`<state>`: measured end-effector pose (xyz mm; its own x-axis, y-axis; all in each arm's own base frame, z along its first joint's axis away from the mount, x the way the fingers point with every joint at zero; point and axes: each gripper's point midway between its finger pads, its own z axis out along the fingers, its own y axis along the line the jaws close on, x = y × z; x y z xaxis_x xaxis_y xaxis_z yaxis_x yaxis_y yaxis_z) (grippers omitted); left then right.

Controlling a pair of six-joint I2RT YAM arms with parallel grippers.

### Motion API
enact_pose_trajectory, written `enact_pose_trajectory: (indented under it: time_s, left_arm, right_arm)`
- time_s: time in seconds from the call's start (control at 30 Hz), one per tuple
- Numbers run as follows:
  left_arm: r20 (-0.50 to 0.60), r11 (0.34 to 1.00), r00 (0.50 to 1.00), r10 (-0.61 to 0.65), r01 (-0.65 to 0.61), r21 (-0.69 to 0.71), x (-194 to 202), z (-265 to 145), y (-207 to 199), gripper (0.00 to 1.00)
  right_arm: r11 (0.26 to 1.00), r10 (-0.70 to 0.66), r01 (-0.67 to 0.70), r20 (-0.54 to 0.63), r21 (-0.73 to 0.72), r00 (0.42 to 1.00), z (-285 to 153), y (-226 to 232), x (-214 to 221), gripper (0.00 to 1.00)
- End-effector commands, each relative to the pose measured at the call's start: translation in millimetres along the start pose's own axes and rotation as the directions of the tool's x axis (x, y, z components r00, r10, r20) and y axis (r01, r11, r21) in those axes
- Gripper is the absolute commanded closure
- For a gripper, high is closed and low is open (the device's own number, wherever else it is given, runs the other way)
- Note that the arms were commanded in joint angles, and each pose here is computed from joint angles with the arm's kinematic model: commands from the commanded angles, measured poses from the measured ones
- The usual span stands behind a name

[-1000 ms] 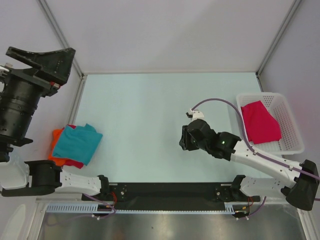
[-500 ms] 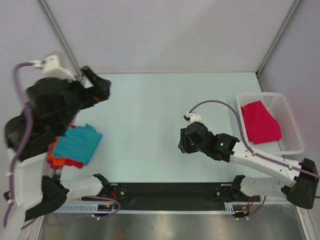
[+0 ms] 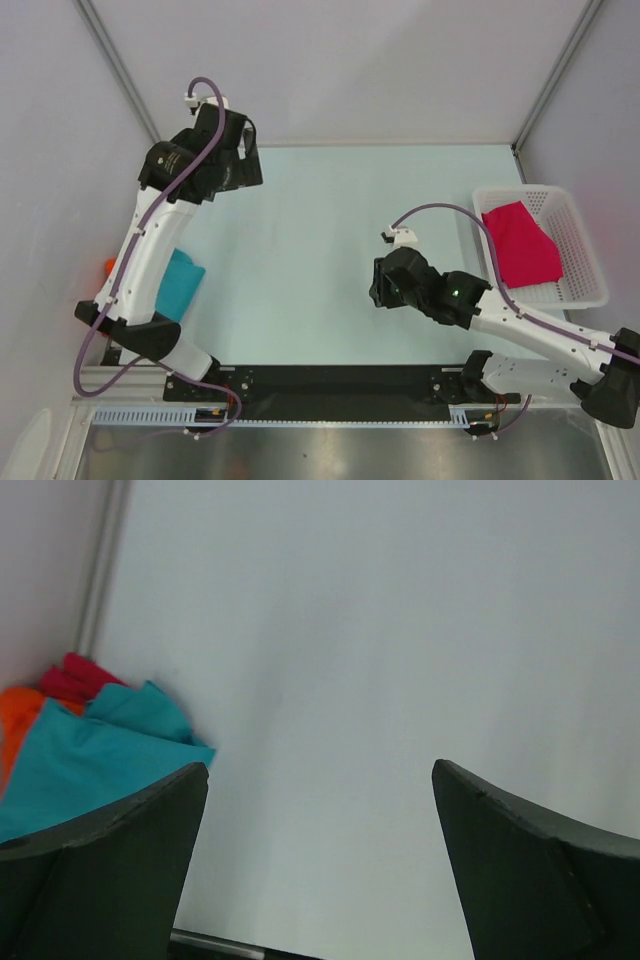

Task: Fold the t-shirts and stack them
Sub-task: Smooth out wrinkles on the folded tshirt

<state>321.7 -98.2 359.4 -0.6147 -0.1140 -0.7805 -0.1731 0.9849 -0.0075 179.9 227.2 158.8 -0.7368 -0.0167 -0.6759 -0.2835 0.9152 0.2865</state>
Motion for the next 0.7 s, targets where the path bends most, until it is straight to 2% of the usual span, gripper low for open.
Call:
enact_pose_trajectory:
  time_s: [0.0, 0.07, 0.2, 0.43, 0.67]
  left_arm:
    - [-0.084, 0.955, 0.983, 0.163, -0.179, -0.238, 8.7, 17.5, 51.6, 0.00]
    - [-0.142, 0.941, 0.972, 0.185, -0.217, -0.259, 20.1, 31.8, 54.7, 0.00]
    - [-0.152, 0.929, 0.967, 0.203, -0.239, -0.284, 20.4, 37.1, 56.0, 0.00]
    - [-0.035, 0.958, 0.990, 0.133, -0.138, -0.251, -9.0, 16.0, 52.2, 0.00]
    - [0.030, 0.996, 0.998, 0.051, -0.049, -0.081, -25.3, 2.8, 25.3, 0.00]
  right_arm:
    - [1.000, 0.004, -0.005, 0.021, 0.001, 1.000, 2.8, 2.2, -7.4, 0.64]
    - [1.000, 0.002, -0.002, 0.019, 0.002, 1.000, 4.4, 1.0, -7.2, 0.64]
    - [1.000, 0.005, -0.005, 0.012, 0.011, 1.000, 7.1, -2.8, -7.2, 0.64]
    - [0.999, 0.029, -0.027, 0.042, -0.043, 0.999, 2.1, 6.4, -30.2, 0.63]
    - [0.983, 0.088, -0.078, 0.053, -0.163, 0.995, -14.5, 24.1, -62.0, 0.56]
